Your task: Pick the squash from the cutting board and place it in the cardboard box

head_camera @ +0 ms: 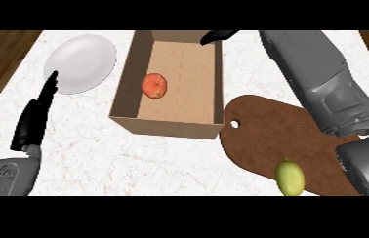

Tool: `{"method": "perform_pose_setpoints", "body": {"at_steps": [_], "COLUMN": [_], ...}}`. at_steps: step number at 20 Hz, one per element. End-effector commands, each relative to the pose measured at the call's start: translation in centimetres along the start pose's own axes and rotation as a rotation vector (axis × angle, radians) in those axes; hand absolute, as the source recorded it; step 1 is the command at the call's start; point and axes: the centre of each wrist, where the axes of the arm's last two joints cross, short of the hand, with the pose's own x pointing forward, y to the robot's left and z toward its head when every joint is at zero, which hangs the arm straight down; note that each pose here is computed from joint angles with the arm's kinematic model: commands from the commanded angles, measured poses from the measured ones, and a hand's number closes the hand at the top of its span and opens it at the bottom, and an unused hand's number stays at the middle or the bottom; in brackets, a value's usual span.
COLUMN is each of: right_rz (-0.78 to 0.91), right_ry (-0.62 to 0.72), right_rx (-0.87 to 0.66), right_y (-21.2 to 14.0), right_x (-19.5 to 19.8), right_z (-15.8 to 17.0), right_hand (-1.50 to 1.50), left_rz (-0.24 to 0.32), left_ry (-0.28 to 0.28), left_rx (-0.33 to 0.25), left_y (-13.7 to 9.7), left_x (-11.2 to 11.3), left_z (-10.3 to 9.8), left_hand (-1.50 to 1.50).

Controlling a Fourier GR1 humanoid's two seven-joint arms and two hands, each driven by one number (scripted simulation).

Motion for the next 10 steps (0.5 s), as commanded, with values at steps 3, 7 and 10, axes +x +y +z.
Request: {"method": "perform_pose_setpoints", "body": {"at_steps": [3,7,10], "right_rz": [0.047,0.064,0.112], "right_ry": [0.003,0.016,0.034], "right_rx": [-0.038,0.014,0.039], "right_y": [-7.0,-9.4,-11.6], "right_x": [0.2,-0.7,0.8], "right_z": [3.7,6.4,6.8], "right_hand": [-1.50,-1.50,-1.50], "left_rz": [0.008,0.018,0.007], "left_ry": [-0.010,-0.010,-0.036], "left_rx": [-0.006,0.002,-0.009], "left_y": [0.6,0.3,-1.1], "left_x": [0.7,1.7,0.7], "left_z": [0.0,-1.0,0.0], "left_hand": [0.00,0.00,0.00]}}
